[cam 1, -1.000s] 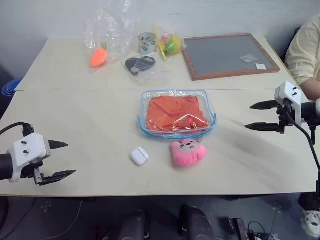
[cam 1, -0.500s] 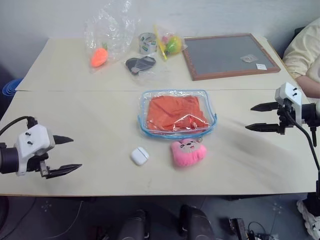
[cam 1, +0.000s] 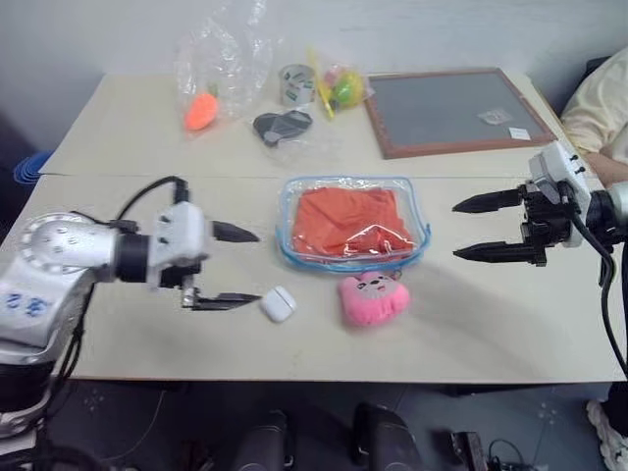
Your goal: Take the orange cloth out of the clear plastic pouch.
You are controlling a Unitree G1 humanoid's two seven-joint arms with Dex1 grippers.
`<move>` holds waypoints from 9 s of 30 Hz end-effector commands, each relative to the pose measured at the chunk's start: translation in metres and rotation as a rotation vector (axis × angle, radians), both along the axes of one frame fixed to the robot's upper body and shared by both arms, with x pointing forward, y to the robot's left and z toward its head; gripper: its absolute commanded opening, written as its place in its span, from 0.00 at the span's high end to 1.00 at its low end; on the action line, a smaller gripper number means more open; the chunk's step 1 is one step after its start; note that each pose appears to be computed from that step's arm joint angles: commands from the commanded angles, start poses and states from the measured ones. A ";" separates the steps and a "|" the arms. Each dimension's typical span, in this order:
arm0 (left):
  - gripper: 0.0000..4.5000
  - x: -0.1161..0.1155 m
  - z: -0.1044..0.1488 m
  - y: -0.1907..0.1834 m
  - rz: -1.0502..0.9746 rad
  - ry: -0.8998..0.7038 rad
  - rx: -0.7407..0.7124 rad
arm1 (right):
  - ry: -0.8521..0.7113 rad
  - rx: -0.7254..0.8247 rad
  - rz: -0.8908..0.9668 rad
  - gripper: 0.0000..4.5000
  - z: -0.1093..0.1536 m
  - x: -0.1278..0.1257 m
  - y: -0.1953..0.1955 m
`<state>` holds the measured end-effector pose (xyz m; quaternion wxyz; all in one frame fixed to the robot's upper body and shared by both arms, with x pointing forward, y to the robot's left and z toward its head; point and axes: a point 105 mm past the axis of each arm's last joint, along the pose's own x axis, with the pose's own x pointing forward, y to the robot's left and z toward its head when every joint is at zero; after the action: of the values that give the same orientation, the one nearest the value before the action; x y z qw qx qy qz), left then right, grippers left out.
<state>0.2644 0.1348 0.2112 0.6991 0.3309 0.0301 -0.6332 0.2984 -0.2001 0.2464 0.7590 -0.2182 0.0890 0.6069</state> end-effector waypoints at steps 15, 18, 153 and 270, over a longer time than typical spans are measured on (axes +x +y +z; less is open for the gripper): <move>0.00 0.051 -0.070 -0.033 -0.368 -0.116 0.294 | -0.076 0.025 0.118 0.01 0.007 -0.044 0.043; 0.00 0.054 -0.074 -0.043 -0.388 -0.122 0.288 | -0.081 0.043 0.112 0.01 0.009 -0.044 0.044; 0.27 0.108 -0.021 -0.063 0.048 -0.173 0.137 | -0.131 0.082 -0.164 0.00 -0.003 -0.022 0.013; 0.14 -0.012 -0.078 -0.064 -0.039 0.145 0.031 | -0.386 -0.238 0.113 0.27 -0.076 0.028 0.082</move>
<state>0.2564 0.0711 0.1327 0.6854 0.2893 0.0908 -0.6620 0.3246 -0.1233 0.1692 0.7123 -0.3981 0.0218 0.5776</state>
